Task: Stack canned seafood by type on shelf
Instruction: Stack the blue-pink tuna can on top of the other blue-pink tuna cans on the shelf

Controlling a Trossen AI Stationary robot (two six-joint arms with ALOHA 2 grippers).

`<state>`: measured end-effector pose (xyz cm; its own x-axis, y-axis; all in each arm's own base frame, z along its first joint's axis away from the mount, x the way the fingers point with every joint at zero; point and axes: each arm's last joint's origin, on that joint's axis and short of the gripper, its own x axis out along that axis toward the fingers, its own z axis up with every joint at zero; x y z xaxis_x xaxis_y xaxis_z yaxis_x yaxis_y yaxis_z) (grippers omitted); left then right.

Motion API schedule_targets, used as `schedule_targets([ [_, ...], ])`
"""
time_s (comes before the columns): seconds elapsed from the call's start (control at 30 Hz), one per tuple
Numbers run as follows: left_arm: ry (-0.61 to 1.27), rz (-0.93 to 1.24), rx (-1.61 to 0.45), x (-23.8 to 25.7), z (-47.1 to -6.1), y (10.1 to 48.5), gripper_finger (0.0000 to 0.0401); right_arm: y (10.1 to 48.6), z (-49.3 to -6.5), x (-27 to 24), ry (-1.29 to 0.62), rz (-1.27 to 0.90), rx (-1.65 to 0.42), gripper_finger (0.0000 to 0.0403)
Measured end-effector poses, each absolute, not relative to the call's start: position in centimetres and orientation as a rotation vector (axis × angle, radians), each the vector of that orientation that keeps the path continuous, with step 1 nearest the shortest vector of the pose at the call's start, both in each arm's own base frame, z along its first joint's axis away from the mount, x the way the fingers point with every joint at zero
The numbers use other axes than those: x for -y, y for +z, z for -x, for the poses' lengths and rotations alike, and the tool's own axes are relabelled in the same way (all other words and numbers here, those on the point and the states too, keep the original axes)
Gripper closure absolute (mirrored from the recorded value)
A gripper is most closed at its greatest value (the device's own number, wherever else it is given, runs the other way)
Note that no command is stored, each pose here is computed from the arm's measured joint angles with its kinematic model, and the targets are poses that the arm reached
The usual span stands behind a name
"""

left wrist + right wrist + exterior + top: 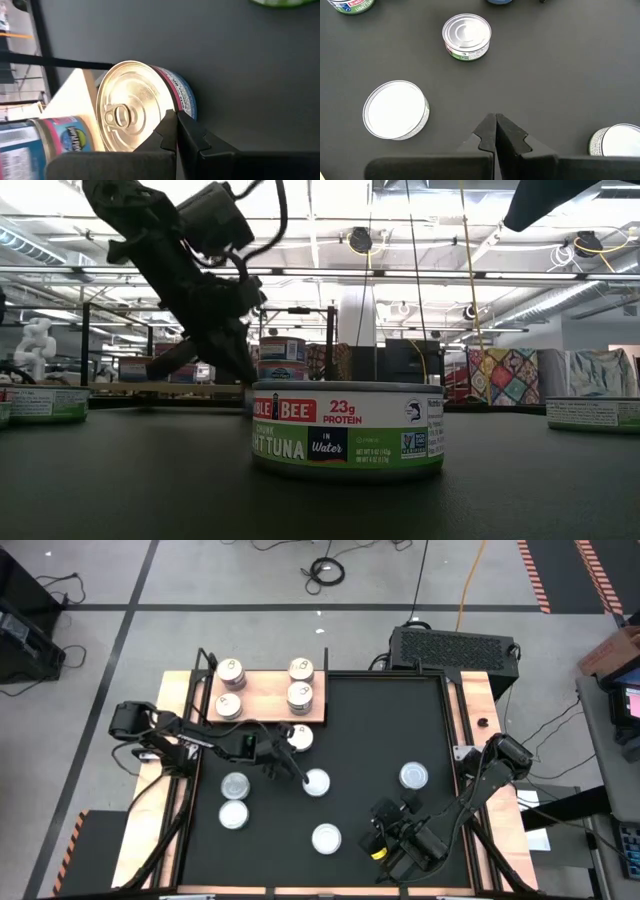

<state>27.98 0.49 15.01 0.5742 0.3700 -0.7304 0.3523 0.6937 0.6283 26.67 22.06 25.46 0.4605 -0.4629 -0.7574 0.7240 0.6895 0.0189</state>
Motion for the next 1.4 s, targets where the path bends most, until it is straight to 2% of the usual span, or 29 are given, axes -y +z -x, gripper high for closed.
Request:
schedule_targets([
  [0.37, 0.091, -0.791, -0.928, 0.1, -26.4, 18.2, 0.0401, 25.5, -26.8, -22.2, -0.743, -0.378, -0.797, 0.0403],
  [0.93, 0.191, -0.703, -0.871, 1.0, -21.0, 23.4, 0.0401, 25.5, -26.8, -22.2, -0.739, -0.382, -0.795, 0.0403],
  [1.4, 0.364, -0.679, -0.929, 0.4, -17.1, 24.9, 0.0401, 25.5, -27.0, -22.1, -0.733, -0.379, -0.795, 0.0403],
])
